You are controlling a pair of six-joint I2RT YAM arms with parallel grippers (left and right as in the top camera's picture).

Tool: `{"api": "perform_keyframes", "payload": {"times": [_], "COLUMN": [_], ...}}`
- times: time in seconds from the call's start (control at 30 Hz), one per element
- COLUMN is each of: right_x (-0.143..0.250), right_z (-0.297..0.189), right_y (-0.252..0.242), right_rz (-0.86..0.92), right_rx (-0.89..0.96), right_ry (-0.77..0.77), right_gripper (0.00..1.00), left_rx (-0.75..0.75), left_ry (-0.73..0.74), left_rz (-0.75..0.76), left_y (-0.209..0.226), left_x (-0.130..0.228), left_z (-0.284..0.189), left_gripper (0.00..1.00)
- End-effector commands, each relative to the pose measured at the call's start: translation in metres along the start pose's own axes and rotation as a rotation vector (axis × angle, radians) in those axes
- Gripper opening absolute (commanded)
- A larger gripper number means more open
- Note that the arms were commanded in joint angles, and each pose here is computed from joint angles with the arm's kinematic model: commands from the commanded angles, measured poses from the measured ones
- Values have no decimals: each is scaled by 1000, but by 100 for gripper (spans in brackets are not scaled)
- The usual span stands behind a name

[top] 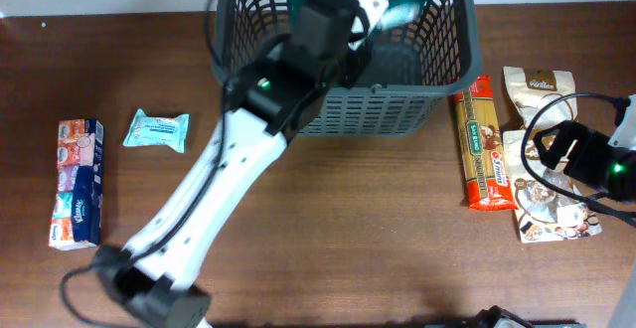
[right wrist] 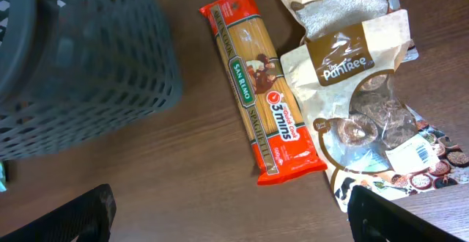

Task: Pack container
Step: 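Lift the Nescafe bag and drop it into the grey basket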

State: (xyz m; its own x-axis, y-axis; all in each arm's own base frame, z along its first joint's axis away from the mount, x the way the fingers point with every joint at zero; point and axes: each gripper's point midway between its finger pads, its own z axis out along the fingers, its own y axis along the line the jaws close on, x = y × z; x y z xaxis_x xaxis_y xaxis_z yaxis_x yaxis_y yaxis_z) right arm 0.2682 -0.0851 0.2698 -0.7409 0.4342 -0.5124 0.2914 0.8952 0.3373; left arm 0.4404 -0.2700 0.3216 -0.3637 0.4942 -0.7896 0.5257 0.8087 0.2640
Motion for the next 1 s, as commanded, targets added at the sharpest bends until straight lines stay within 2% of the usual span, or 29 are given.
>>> {"api": "perform_keyframes", "payload": {"times": [0.0,0.27,0.37,0.4,0.43,0.47,0.5,0.53,0.6,0.77,0.83,0.97], "right_x": [-1,-1,-1,-1,-1,-1,-1,-1,-1,-1,-1,-1], "right_z": [0,0,0,0,0,0,0,0,0,0,0,0], "right_y": [1,1,1,1,1,1,1,1,1,1,1,1], "right_rz": [0,0,0,0,0,0,0,0,0,0,0,0], "right_rx": [-13,-13,-13,-13,-13,-13,-13,-13,-13,-13,-13,-13], "right_ry": [-3,-4,-3,-3,-4,-3,-4,-3,-4,-3,-4,-4], "right_gripper": [99,99,99,99,99,99,99,99,99,99,99,99], "left_rx": [7,49,42,33,28,24,17,10,-13,-89,-124,-265], "left_ry": [38,268,331,339,341,337,328,312,257,85,12,-131], "left_rz": [44,272,285,282,277,274,271,268,261,185,92,-195], "left_y": [1,21,35,39,42,44,47,48,53,70,83,139], "left_x": [7,69,86,88,89,88,86,82,66,11,-13,-53], "left_z": [6,7,4,3,4,4,4,5,5,-9,-23,-77], "left_gripper": [2,2,2,14,48,72,85,93,100,99,99,89]}}
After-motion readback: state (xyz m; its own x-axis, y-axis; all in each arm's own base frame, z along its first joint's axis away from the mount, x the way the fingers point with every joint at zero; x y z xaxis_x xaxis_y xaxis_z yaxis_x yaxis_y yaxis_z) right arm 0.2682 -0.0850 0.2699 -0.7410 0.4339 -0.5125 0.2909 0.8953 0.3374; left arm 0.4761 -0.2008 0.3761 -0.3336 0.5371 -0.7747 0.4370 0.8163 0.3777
